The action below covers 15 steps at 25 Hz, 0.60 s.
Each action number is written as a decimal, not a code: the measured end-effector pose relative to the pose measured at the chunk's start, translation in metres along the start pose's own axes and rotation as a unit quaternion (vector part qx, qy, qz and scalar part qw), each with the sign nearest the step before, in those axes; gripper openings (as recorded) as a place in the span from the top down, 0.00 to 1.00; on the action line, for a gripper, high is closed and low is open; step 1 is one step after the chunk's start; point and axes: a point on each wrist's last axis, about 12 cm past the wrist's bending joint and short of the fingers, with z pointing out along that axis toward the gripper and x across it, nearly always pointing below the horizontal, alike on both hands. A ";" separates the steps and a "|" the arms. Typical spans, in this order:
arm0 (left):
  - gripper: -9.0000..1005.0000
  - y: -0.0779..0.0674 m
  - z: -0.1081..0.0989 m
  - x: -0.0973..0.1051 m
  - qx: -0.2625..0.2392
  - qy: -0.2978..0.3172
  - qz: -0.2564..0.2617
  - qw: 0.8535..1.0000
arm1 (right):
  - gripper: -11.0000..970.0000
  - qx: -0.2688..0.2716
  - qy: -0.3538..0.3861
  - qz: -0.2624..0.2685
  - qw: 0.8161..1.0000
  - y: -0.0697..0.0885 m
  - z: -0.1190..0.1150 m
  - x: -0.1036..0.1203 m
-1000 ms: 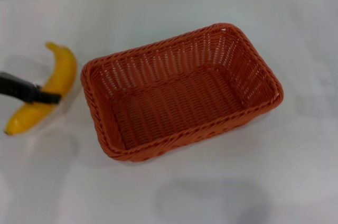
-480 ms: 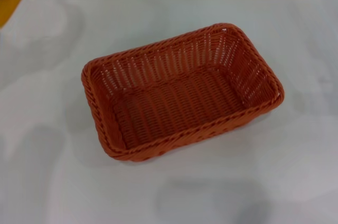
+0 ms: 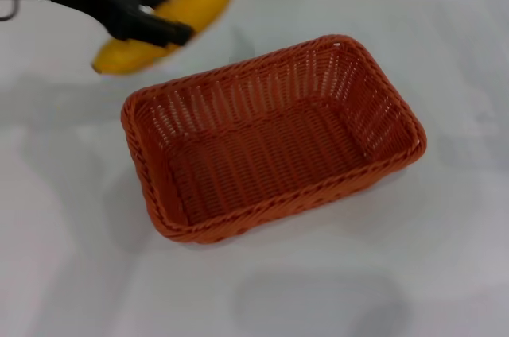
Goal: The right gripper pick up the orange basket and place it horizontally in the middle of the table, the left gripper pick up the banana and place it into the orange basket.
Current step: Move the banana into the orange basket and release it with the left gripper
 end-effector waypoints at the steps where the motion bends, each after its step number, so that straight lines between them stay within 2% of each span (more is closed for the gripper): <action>1: 0.40 -0.003 0.009 -0.007 0.021 0.014 0.007 1.000 | 0.10 0.000 0.000 -0.001 1.000 0.000 0.000 0.000; 5: 0.39 -0.007 0.038 -0.019 0.082 0.033 0.023 0.996 | 0.10 -0.001 0.000 -0.002 1.000 0.001 0.001 0.000; 15: 0.36 -0.007 0.086 -0.024 0.101 0.047 0.036 0.993 | 0.10 0.005 0.005 0.002 1.000 -0.003 -0.005 0.003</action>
